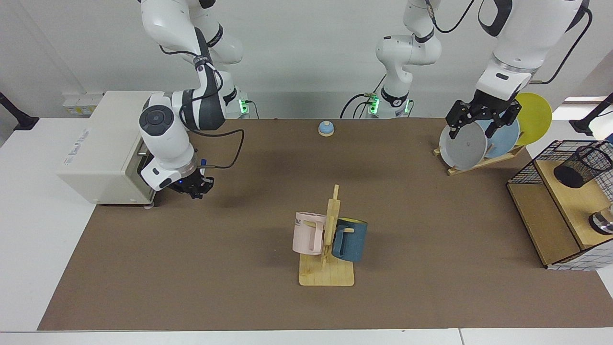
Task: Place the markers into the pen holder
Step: 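Lift the marker and carry it toward the table middle with the right gripper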
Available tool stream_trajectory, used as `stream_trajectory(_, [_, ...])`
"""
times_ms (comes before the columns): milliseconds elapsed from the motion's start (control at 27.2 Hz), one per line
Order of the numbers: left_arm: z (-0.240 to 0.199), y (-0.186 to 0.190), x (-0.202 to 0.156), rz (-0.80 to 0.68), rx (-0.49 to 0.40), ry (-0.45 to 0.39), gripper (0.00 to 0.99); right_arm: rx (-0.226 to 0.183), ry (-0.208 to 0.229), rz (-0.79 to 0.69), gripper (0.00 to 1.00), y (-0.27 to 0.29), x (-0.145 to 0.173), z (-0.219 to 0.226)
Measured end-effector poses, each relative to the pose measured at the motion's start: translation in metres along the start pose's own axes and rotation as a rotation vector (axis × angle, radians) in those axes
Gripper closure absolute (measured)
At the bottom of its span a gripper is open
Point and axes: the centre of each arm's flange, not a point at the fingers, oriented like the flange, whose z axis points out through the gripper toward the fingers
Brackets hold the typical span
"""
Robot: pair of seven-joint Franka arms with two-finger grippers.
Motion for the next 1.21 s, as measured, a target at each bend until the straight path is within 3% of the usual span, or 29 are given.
stream_trajectory(147, [0.0,0.0,0.0,0.0,0.0,0.0,0.0,0.002,0.005,-0.035,0.83,-0.025,-0.009,-0.028])
stream_trajectory(404, [0.0,0.0,0.0,0.0,0.0,0.0,0.0,0.049,0.009,-0.032,0.83,-0.056,-0.02,-0.061])
stream_trajectory(771, [0.0,0.0,0.0,0.0,0.0,0.0,0.0,0.143,0.035,0.09,0.83,-0.104,-0.043,-0.102])
stream_trajectory(954, [0.0,0.0,0.0,0.0,0.0,0.0,0.0,0.175,0.01,0.177,0.83,-0.131,-0.059,-0.115])
stream_trajectory(1211, [0.0,0.0,0.0,0.0,0.0,0.0,0.0,0.208,0.006,0.288,0.83,-0.162,-0.071,-0.138])
